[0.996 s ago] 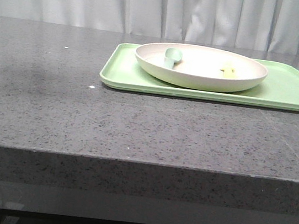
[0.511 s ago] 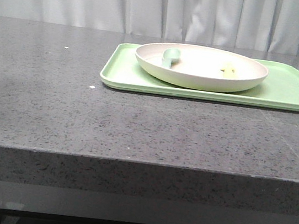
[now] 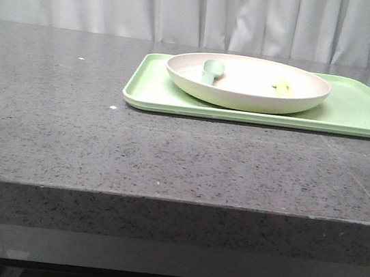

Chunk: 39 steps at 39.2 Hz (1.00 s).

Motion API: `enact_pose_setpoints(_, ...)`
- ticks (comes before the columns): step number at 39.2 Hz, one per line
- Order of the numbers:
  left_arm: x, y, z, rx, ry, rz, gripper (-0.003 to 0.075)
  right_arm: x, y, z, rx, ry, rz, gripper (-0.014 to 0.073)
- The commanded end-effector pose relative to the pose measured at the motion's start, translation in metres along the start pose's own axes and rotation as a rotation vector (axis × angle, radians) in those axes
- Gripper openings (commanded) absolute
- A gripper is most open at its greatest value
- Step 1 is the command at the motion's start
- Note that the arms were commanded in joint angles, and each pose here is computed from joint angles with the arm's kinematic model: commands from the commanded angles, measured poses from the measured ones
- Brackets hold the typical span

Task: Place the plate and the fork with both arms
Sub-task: 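Move the right gripper above the yellow fork on the plate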

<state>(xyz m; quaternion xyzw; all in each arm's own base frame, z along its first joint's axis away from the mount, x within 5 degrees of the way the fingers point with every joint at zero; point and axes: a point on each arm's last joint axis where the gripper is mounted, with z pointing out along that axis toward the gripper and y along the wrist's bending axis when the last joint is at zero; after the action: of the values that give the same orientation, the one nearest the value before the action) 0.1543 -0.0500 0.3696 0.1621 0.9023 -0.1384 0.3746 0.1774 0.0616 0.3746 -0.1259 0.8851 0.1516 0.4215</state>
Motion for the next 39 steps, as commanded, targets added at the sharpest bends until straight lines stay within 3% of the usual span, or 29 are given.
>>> enact_pose_setpoints(1,-0.009,-0.001,-0.007,-0.001,-0.082,-0.001,0.0306,-0.028,0.013,0.009,-0.056,-0.027,0.004,0.0590)
enact_pose_setpoints(6,-0.009,0.000,-0.006,-0.018,-0.076,0.009,0.0306,-0.048,0.020,0.038,-0.053,0.088,0.045,0.0590)
enact_pose_setpoints(14,-0.005,0.004,-0.003,-0.049,-0.053,0.029,0.0306,-0.075,0.018,0.083,0.072,0.225,0.075,0.0590)
enact_pose_setpoints(28,-0.005,0.004,-0.003,-0.050,-0.053,0.029,0.0306,-0.111,0.006,0.153,0.215,0.351,0.100,0.0590)
enact_pose_setpoints(39,-0.005,0.004,-0.003,-0.051,-0.052,0.030,0.0306,-0.127,-0.014,0.186,0.269,0.358,0.193,0.0590)
